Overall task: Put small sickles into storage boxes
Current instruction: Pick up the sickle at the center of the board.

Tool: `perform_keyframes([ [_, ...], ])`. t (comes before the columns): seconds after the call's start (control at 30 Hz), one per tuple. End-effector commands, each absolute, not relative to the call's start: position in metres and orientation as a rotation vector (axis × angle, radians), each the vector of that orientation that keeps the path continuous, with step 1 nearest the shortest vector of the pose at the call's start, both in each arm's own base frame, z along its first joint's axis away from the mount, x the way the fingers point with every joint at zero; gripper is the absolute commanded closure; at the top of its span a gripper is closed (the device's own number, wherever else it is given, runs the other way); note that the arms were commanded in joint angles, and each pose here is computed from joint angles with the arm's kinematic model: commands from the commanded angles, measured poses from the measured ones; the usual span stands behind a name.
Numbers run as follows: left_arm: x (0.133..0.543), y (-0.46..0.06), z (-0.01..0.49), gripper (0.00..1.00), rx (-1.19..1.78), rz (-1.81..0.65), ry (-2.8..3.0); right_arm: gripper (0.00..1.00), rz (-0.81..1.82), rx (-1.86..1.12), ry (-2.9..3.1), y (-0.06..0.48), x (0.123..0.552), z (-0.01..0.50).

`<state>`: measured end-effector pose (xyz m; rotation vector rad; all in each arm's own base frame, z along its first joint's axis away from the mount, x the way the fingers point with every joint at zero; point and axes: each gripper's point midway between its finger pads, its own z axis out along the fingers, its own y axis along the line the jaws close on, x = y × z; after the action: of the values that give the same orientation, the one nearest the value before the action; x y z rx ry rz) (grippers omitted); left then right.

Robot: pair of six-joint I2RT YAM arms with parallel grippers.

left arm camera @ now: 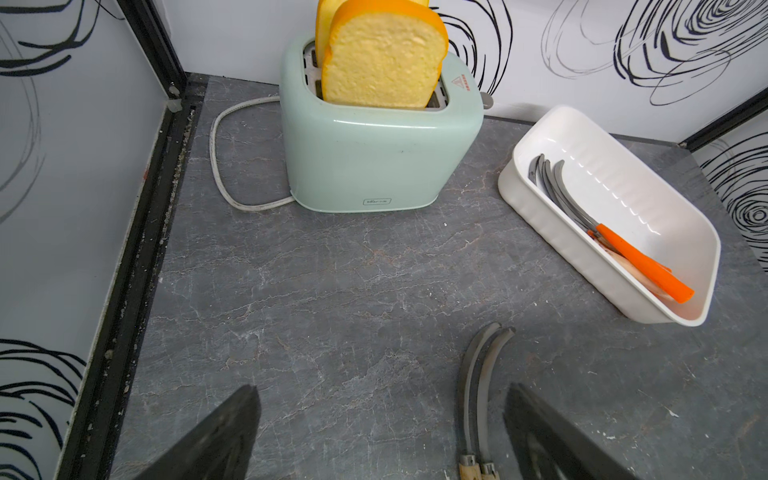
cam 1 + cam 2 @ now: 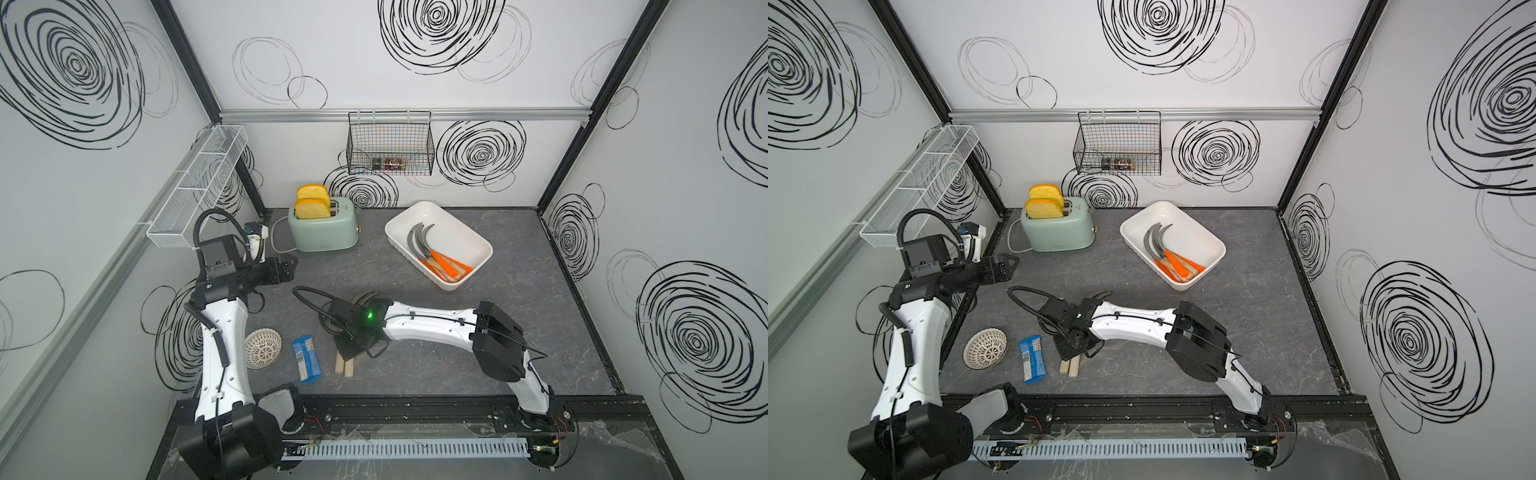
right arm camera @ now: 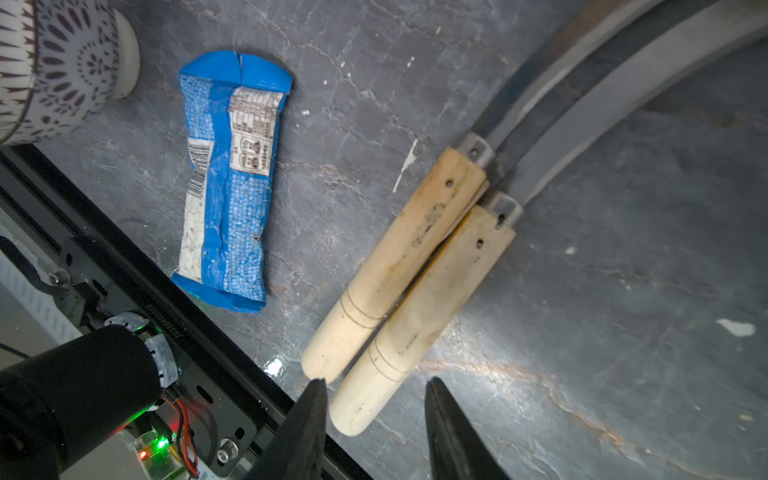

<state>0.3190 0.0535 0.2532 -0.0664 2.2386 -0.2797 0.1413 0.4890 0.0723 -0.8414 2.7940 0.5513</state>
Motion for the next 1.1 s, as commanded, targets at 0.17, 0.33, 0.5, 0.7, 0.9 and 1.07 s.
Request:
perform_keyframes([
  [0.17,0.319,0.062,0.27,0.04,-0.06,-0.284,2.176,0.57,0.405,-0.822,2.846,0.478,0.144,0.05],
  [0.33,0.319,0.064,0.269,0.04,-0.081,-0.336,2.182,0.57,0.389,-0.829,2.853,0.479,0.146,0.047],
  [0.5,0.317,0.064,0.269,0.04,-0.072,-0.331,2.182,0.57,0.352,-0.831,2.867,0.477,0.146,0.04],
  [0.7,0.317,0.064,0.268,0.04,-0.061,-0.328,2.185,0.57,0.339,-0.84,2.883,0.478,0.145,0.032],
  [0.9,0.316,0.064,0.268,0.04,-0.057,-0.332,2.186,0.57,0.286,-0.847,2.892,0.473,0.145,0.026],
  [1.07,0.316,0.064,0.268,0.04,-0.053,-0.331,2.186,0.57,0.227,-0.847,2.899,0.467,0.147,0.021],
])
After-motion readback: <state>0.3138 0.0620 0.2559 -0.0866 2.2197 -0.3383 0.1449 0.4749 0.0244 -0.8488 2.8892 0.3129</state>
